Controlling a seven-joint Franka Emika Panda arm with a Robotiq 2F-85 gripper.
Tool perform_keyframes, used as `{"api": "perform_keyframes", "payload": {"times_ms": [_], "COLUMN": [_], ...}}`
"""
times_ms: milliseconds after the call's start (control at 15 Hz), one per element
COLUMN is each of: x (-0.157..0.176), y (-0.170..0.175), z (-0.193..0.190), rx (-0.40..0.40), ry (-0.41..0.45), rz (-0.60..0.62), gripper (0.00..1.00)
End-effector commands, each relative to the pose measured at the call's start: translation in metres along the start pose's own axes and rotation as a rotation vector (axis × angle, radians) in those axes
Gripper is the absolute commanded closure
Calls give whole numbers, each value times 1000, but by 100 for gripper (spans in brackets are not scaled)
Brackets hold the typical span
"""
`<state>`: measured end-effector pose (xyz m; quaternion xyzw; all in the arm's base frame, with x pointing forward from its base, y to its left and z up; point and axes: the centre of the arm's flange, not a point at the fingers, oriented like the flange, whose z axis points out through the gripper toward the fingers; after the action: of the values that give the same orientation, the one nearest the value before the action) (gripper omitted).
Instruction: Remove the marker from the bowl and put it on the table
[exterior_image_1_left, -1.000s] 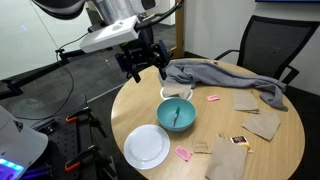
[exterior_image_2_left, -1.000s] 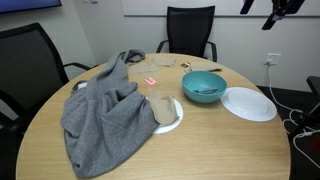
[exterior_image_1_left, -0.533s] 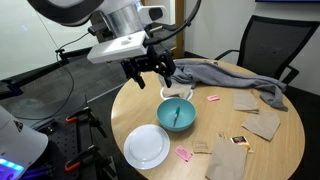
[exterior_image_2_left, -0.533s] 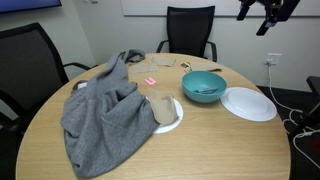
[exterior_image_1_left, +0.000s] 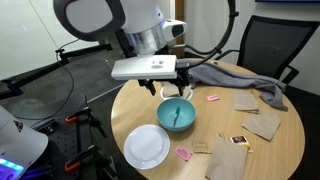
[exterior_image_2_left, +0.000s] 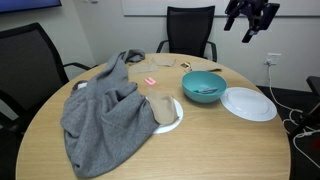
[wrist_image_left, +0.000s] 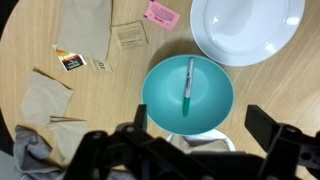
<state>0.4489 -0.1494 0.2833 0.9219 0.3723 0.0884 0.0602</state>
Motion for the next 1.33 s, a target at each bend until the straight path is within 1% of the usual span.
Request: {"api": "perform_keyframes", "payload": {"times_ms": [0,267,600,933,1267], "x": [18,40,68,89,112], "y": [30,35,31,27,23], "z": [19,38,69,97,113], "rx": [5,32,67,88,111], "ry": [11,15,-11,-75,-137], "rz": [-14,-15,-21,23,60], "gripper": [0,0,0,0,0]}}
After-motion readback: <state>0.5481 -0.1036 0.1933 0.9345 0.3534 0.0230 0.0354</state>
